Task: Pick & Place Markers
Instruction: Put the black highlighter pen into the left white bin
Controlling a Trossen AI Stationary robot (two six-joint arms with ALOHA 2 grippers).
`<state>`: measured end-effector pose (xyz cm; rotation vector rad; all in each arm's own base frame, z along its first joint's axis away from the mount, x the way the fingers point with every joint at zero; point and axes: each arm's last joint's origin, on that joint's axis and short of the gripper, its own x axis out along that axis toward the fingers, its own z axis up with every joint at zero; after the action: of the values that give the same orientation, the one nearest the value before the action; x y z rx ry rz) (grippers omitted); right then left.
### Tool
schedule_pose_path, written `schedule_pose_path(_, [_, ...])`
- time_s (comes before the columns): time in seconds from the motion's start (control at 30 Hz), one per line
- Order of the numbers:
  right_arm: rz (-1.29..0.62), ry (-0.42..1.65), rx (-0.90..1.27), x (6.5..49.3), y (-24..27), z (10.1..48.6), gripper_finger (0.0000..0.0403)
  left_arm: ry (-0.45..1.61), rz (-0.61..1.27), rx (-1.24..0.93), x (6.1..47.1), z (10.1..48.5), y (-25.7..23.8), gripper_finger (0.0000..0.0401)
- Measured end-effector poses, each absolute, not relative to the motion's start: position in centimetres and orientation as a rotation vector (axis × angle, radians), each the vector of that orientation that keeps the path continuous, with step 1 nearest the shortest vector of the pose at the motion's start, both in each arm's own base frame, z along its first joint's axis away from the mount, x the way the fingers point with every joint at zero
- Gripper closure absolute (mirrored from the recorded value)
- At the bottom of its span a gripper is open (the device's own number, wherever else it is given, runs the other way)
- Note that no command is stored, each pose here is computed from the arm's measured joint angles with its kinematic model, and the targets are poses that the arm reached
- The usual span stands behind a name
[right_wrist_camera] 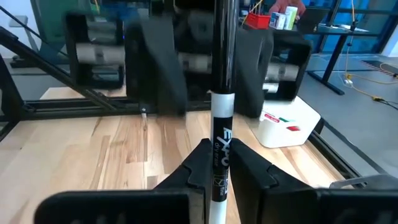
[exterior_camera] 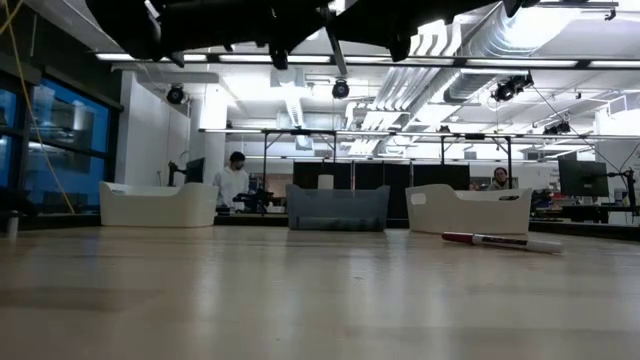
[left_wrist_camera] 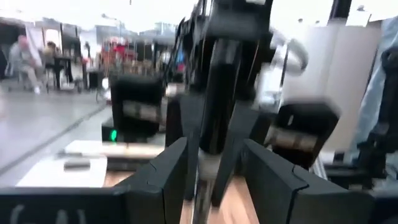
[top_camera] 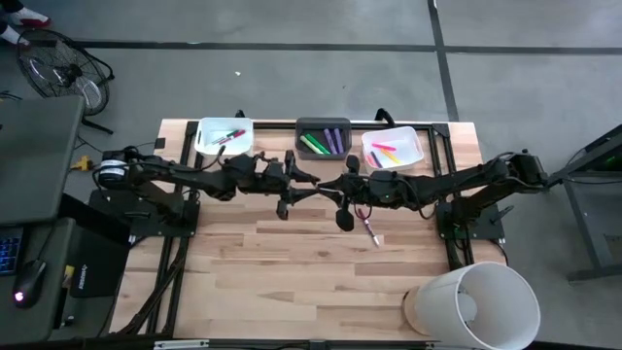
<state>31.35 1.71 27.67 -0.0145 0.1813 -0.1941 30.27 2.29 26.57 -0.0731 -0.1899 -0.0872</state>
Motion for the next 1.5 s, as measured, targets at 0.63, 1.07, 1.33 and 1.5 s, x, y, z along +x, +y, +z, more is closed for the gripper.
schedule_pose_path(0.63, [-0.192,0.189,-0.012,31.3,1.7,27.6,0.0366,-0.141,-0.087,-0.062,30.4,26.0,2.3,0.0369])
schedule_pose_path(1.07, [-0.233,0.192,0.004,31.3,1.6,27.5,0.0325,-0.140,-0.087,-0.064,30.4,26.0,2.3,0.0367])
schedule_pose_path(1.33, [-0.297,0.229,-0.012,30.9,1.4,27.5,0.0274,-0.114,-0.081,-0.064,30.4,25.7,2.3,0.0360])
schedule_pose_path(1.5, [-0.414,0.253,-0.030,30.0,1.0,27.9,0.0257,-0.113,-0.090,-0.044,30.4,25.7,2.2,0.0363])
